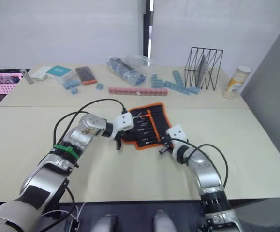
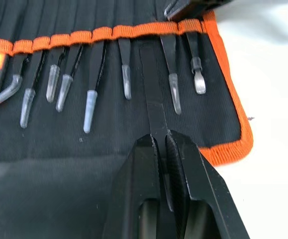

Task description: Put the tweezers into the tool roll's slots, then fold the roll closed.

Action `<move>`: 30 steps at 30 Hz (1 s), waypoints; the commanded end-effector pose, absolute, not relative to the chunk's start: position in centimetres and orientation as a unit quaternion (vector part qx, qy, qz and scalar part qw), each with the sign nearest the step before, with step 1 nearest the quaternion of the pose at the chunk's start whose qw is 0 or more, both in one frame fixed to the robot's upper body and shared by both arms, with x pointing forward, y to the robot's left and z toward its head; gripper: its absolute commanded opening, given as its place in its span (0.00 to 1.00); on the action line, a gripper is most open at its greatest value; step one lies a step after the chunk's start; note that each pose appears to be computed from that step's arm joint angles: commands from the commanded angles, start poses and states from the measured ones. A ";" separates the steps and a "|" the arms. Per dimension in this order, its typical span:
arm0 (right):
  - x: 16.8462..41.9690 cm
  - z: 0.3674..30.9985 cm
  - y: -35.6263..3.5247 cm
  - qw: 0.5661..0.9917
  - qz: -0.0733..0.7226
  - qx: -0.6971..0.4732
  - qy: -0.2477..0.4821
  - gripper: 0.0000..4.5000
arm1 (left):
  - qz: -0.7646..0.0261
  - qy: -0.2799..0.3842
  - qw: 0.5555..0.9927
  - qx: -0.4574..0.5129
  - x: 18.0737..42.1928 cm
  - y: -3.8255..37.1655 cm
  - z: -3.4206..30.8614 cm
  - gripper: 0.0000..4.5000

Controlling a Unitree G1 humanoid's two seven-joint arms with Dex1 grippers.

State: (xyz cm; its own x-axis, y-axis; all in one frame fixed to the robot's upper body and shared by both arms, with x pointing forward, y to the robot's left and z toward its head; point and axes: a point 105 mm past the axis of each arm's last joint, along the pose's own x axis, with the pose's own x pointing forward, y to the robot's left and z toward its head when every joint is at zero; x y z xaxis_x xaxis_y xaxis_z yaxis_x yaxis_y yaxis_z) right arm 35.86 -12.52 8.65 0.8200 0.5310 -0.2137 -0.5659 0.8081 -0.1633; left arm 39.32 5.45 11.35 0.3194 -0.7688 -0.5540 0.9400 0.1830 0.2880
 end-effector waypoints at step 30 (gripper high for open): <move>34.8 6.5 -14.6 0.954 0.253 -0.106 0.125 0.00 | -0.577 0.063 0.762 0.287 40.9 -1.2 13.7 0.41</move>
State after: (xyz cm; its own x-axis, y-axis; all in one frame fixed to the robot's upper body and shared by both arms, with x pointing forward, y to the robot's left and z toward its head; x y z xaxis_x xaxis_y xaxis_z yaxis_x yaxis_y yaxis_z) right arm 35.20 -13.41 8.55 0.8475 0.4880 -0.2087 -0.5226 0.8359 -0.1676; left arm 40.49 -0.89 11.33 0.3245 -0.8172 -0.4763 0.9278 0.1770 0.3285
